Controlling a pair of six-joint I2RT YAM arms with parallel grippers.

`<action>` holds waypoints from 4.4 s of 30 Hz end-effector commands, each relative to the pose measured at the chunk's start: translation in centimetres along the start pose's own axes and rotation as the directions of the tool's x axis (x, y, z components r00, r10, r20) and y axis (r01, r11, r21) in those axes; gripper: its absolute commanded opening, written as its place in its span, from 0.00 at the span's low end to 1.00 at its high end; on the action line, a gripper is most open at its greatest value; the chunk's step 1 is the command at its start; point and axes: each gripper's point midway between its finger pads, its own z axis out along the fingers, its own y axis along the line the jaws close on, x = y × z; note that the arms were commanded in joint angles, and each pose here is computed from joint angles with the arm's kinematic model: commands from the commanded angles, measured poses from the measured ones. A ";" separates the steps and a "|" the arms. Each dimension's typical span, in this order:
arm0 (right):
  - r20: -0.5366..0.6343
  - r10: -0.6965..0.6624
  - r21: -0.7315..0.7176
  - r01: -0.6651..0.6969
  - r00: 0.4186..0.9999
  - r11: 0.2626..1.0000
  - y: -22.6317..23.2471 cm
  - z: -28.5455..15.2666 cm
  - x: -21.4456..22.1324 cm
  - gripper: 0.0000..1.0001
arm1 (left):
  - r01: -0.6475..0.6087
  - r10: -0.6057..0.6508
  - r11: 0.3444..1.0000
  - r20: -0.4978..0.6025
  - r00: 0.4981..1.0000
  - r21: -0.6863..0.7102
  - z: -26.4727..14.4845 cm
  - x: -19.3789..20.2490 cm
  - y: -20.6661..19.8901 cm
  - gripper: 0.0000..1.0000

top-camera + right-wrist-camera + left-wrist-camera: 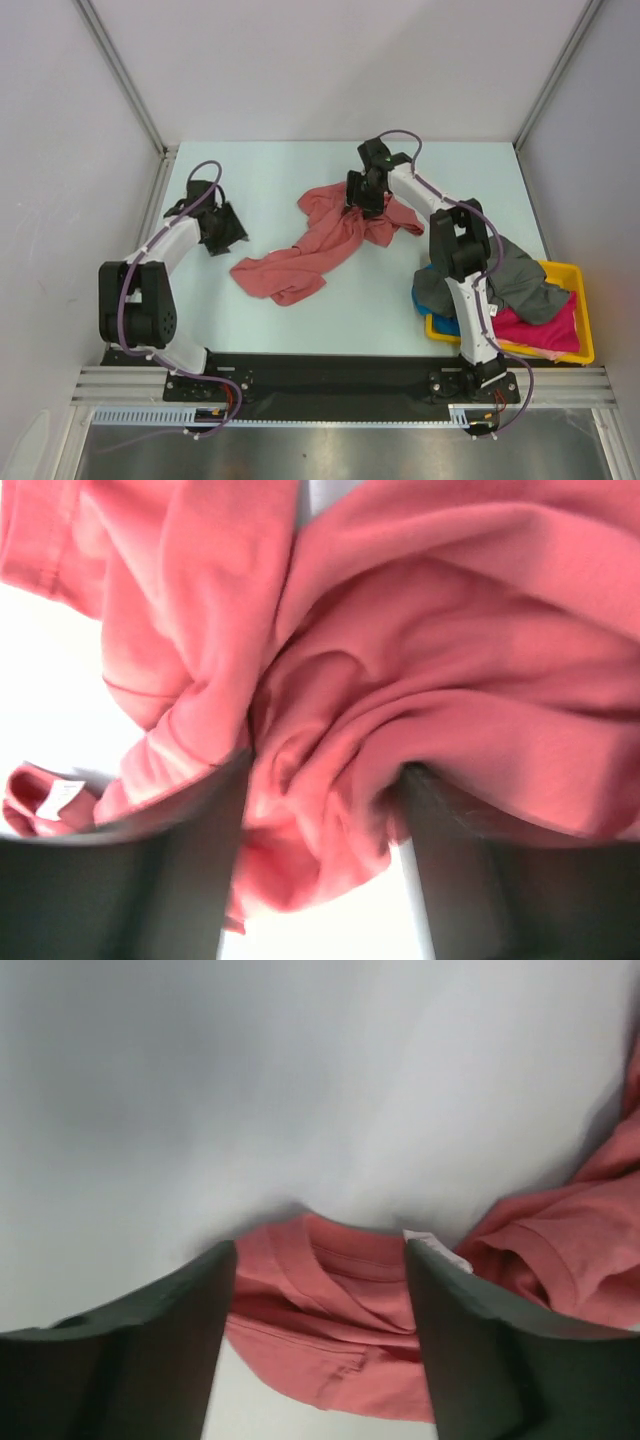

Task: Fold and stack the t-shirts
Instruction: Flatten the tshirt out

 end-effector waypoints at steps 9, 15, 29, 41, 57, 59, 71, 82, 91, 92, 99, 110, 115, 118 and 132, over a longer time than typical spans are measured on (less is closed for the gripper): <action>0.060 -0.012 0.124 0.005 0.998 0.992 -6.3 -9.8 3.1 0.78 | -0.194 0.216 0.954 -0.078 0.973 0.228 -3.2 7.9 -8.6 0.93; 0.019 0.027 0.072 -0.028 0.999 0.997 -7.7 -8.8 6.2 0.67 | -0.178 0.224 0.960 -0.213 0.951 0.215 1.1 10.3 -8.1 0.74; -0.046 0.188 0.005 -0.188 0.981 0.982 -7.7 -3.2 5.5 0.63 | -0.115 0.123 0.990 -0.099 0.988 0.081 3.3 1.9 -3.6 0.00; -0.115 0.097 0.011 -0.097 0.989 0.995 -7.4 -3.4 8.4 0.00 | -0.040 0.043 0.998 -0.046 0.998 0.056 2.3 -0.5 -1.4 0.00; -0.005 0.058 -0.040 -0.058 0.998 0.998 -8.3 -5.7 6.7 0.48 | -0.046 0.039 0.994 0.069 0.997 0.099 -4.2 -0.8 -2.6 0.63; -0.014 0.055 -0.041 -0.055 0.998 0.998 -8.4 -5.0 6.6 0.50 | -0.056 0.050 0.992 0.052 0.997 0.115 -4.5 0.5 -2.9 0.62; -0.048 -0.076 0.037 0.078 0.996 0.996 -7.4 -5.5 7.6 0.11 | -0.100 0.088 0.984 0.088 0.992 0.149 -8.1 3.1 -3.2 0.62; -0.157 -0.456 0.339 0.482 0.876 0.808 -3.1 -11.5 20.5 0.08 | -0.095 0.080 0.983 0.097 0.992 0.155 -9.5 4.1 -2.6 0.61; -0.015 -0.092 0.057 0.093 0.996 0.994 -5.0 -15.9 19.8 0.62 | -0.106 0.095 0.981 0.075 0.993 0.165 -9.4 5.1 -2.7 0.61; -0.024 -0.037 -0.054 0.035 0.999 0.998 -3.5 -16.1 19.6 0.62 | -0.102 0.090 0.980 0.076 0.993 0.174 -9.3 5.1 -2.9 0.61; 0.013 0.300 -0.167 -0.294 0.954 0.941 -3.8 -12.8 15.9 0.47 | -0.109 0.100 0.972 0.050 0.994 0.209 -8.9 5.9 -4.3 0.61; 0.051 0.295 0.005 -0.295 0.954 0.955 -5.2 -5.8 9.6 0.34 | -0.220 0.227 0.915 0.020 0.974 0.338 -8.8 8.2 -8.6 0.52; 0.077 0.184 0.078 -0.190 0.980 0.979 -6.2 -2.8 6.7 0.36 | -0.295 0.335 0.851 -0.018 0.942 0.434 -8.9 10.7 -11.5 0.50; 0.090 0.082 0.143 -0.094 0.993 0.985 -6.9 -2.9 4.9 0.40 | -0.362 0.452 0.755 -0.033 0.892 0.548 -9.3 12.9 -15.0 0.58; -0.012 0.075 -0.174 -0.076 0.997 0.982 -7.2 -12.2 13.4 0.57 | -0.197 0.491 0.721 -0.290 0.822 0.664 -4.0 19.8 -24.5 0.59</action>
